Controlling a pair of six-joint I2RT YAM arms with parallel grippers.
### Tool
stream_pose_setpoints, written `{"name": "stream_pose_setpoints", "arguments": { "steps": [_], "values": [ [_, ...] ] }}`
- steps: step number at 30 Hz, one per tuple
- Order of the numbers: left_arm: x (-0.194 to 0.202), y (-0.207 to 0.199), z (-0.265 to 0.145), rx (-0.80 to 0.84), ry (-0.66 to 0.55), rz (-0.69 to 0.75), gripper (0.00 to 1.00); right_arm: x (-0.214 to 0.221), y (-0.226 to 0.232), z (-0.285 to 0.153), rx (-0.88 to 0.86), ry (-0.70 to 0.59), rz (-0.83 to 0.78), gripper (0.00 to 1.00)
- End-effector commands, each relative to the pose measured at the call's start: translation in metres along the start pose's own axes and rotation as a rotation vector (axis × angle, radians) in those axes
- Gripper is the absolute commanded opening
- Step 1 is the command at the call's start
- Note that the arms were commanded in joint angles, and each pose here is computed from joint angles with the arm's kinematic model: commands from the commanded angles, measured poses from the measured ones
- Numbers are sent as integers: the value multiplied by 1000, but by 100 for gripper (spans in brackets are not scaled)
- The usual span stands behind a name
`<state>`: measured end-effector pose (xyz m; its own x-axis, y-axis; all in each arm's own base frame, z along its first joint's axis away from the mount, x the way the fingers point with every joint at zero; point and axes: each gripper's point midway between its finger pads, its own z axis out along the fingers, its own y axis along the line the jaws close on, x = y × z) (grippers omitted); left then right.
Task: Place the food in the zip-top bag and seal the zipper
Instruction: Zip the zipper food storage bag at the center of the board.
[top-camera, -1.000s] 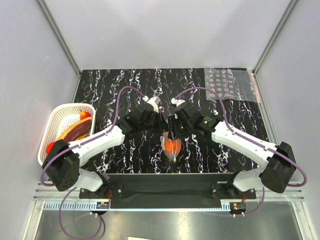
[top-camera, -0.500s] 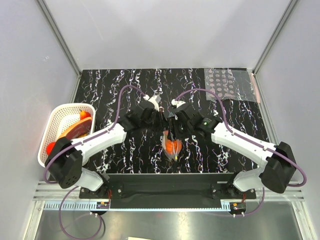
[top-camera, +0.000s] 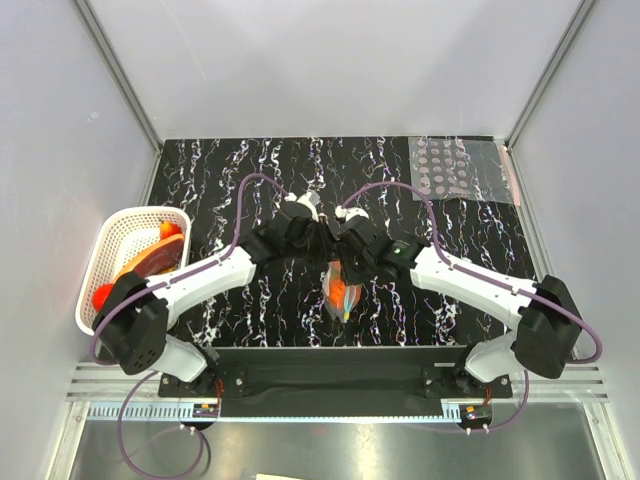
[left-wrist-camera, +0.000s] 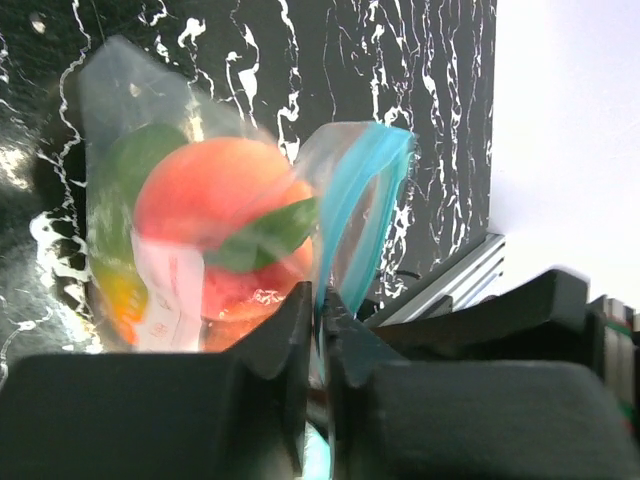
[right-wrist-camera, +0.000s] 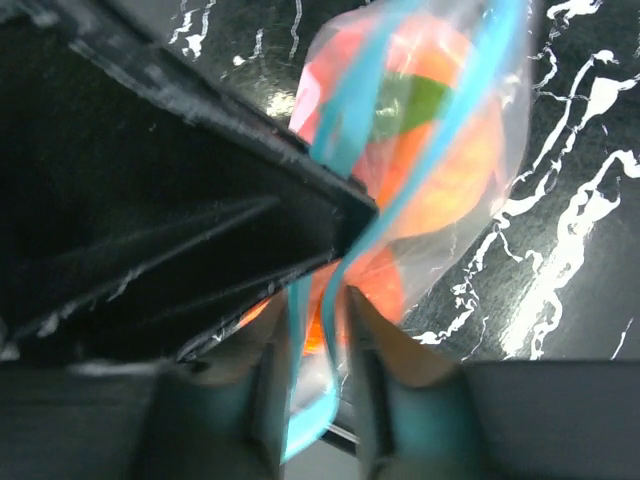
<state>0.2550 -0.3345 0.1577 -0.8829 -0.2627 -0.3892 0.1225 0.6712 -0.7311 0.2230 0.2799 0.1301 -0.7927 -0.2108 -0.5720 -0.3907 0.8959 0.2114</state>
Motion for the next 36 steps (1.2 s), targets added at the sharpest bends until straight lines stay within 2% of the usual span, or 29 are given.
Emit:
{"name": "stream_pose_setpoints", "arguments": {
  "steps": [1,2,4,5,6,7,11,14,16,17,18,19,20,22,23,24,25,29,34,35,36],
  "values": [
    [-20,-33,-3,85,-67,-2,17,-20,2,-4,31,-71,12,24],
    [-19,-31,-3,75,-62,3,23,-21,1,-5,34,-76,18,13],
    [-21,-31,-8,70,-74,37,37,-21,1,-7,38,-79,19,8],
    [-22,-30,-11,64,-80,48,41,-22,1,-7,38,-80,18,3],
    [-24,-32,-18,69,-100,70,46,-21,1,-8,39,-76,17,2],
    [-25,-31,-22,71,-110,82,60,-22,2,-8,36,-74,17,2],
    [-31,-23,-44,43,-173,174,77,-23,7,-9,19,-62,31,1],
    [-27,-10,-59,33,-214,266,78,-30,5,-16,29,-66,70,0],
    [-24,-14,-74,94,-261,347,78,-32,2,-18,44,-58,118,0],
    [-11,3,-72,83,-247,365,78,-35,1,-21,51,-49,135,0],
    [-6,0,-83,122,-273,415,78,-38,0,-23,58,-48,171,0],
    [-5,-5,-87,165,-312,452,80,-45,0,-26,61,-55,199,0],
    [7,13,-83,149,-306,478,82,-43,-2,-26,77,-37,220,0],
    [10,11,-94,163,-384,571,84,-47,-5,-27,97,-30,303,0],
    [9,6,-97,194,-432,599,89,-51,-4,-28,103,-32,325,0],
    [14,17,-97,185,-457,651,95,-49,-6,-30,124,-19,347,0],
    [15,5,-103,246,-510,673,99,-51,-10,-30,155,-25,408,0],
    [22,10,-113,301,-632,821,99,-55,-20,-37,263,-15,520,0],
    [35,20,-114,348,-681,992,98,-56,-21,-38,301,2,628,0],
    [35,19,-115,347,-695,1049,92,-55,-21,-36,302,10,638,0],
    [37,17,-116,359,-700,1079,90,-54,-18,-35,292,19,657,0]
  ]
}}
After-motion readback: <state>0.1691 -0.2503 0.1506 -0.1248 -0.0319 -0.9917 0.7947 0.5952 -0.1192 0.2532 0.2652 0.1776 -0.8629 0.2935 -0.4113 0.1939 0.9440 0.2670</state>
